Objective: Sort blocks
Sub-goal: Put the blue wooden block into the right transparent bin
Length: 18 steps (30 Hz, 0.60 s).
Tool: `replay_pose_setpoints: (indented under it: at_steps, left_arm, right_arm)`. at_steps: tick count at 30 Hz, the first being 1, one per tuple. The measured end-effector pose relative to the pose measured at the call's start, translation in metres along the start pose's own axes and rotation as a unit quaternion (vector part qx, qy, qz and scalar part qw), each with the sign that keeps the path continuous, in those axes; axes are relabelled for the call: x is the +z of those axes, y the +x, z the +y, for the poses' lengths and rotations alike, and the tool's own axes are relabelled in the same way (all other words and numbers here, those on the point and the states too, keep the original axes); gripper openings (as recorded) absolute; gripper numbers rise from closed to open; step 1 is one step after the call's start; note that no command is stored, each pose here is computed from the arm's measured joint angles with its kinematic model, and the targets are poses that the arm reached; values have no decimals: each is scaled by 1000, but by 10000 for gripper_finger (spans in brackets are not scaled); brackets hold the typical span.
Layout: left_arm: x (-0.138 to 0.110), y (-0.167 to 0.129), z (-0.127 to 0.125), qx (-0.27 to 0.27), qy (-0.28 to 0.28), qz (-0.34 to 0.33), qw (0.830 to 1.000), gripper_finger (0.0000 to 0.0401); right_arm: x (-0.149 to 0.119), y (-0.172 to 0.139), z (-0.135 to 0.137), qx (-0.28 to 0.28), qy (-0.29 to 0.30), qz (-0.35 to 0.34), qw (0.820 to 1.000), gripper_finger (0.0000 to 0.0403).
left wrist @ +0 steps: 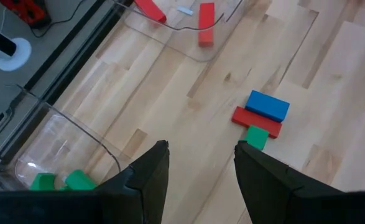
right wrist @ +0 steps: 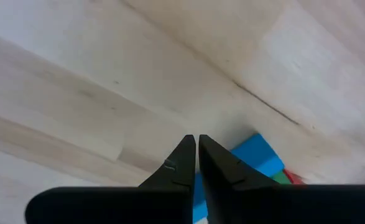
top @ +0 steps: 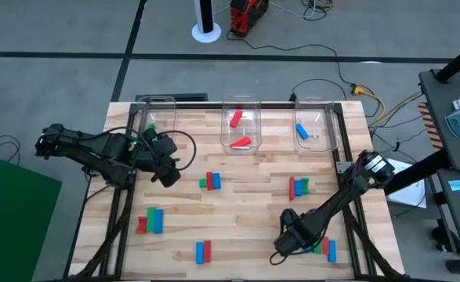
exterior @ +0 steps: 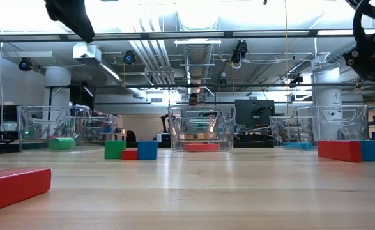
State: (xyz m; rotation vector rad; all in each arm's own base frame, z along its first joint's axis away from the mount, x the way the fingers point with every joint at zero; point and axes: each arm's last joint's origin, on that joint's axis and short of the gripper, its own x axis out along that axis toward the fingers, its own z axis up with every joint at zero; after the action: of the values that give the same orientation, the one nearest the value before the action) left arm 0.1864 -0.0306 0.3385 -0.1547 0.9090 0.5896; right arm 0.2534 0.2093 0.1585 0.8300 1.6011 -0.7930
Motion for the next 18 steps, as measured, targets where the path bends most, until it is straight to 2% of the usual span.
replay_pose_setpoints:
  at_steps: [4, 10, 18]
  left_arm:
    - [0, 0, 0, 0, 0, 0, 1000, 160]
    - [0, 0, 0, 0, 0, 0, 1000, 160]
    - [0, 0, 0, 1, 3, 1, 1000, 160]
  right_arm:
    - [-2, -11, 0, -2, 7, 0, 1000, 12]
    - [-5, -32, -7, -48, 31, -2, 998, 12]
    - [-15, -31, -9, -55, 11, 31, 998, 12]
